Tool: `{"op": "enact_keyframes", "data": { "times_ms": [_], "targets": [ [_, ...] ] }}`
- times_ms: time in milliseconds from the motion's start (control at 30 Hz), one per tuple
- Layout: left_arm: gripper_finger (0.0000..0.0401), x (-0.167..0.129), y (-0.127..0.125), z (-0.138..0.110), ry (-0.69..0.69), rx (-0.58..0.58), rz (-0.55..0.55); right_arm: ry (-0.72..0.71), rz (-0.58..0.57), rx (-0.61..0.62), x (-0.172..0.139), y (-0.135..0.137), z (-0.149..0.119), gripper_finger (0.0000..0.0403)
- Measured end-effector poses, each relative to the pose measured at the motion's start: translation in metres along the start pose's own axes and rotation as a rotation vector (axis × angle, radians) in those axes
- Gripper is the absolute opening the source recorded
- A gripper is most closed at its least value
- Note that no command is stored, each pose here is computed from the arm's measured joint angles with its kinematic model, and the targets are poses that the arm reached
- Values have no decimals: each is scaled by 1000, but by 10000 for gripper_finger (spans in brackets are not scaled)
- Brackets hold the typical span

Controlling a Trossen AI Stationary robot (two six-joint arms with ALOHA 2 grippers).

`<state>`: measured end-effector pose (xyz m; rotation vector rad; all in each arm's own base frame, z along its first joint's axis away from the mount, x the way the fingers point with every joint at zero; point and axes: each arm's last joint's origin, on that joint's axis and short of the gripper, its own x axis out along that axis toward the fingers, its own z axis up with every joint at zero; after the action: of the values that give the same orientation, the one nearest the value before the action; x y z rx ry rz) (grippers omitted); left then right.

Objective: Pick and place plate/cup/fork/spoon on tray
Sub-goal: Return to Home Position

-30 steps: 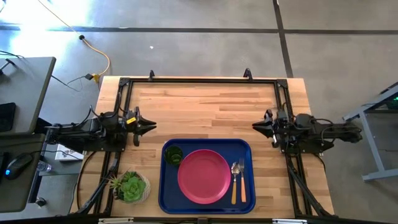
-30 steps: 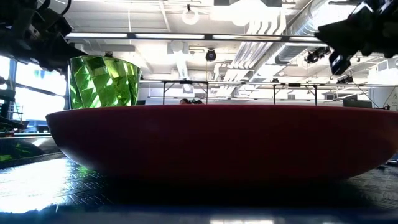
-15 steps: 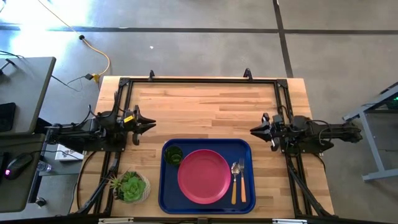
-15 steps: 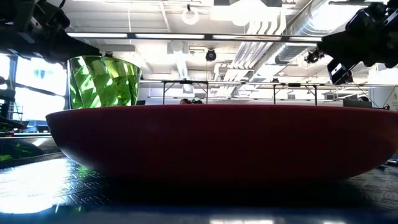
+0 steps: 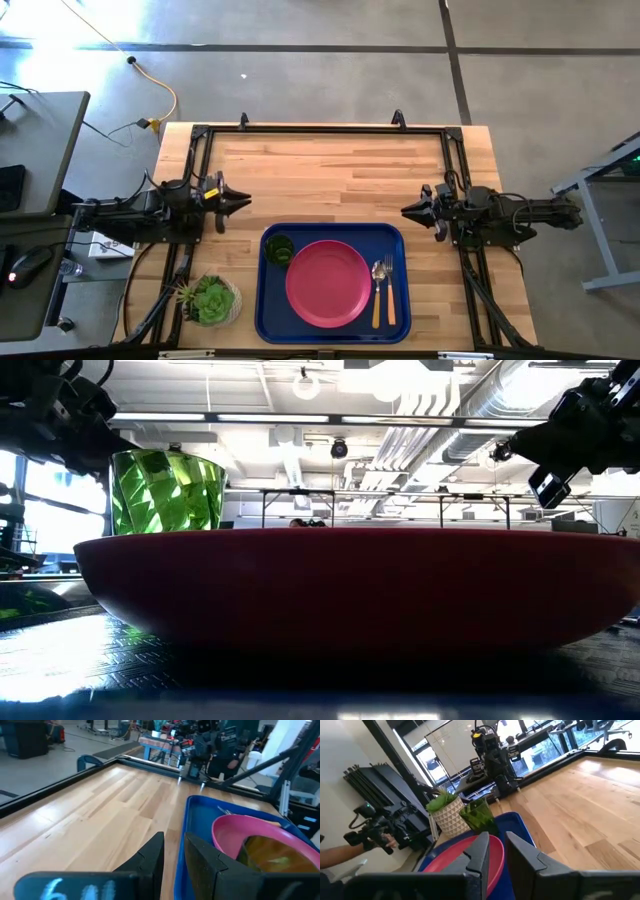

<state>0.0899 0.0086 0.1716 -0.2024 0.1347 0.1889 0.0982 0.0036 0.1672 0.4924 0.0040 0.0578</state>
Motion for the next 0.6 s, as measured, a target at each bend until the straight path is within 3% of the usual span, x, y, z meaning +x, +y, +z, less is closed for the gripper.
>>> {"op": "enact_keyframes", "data": {
  "times_ms": [600],
  "targets": [
    [65,0,1,0,-8,0,21,0,0,-1,0,0,0,53]
  ]
}}
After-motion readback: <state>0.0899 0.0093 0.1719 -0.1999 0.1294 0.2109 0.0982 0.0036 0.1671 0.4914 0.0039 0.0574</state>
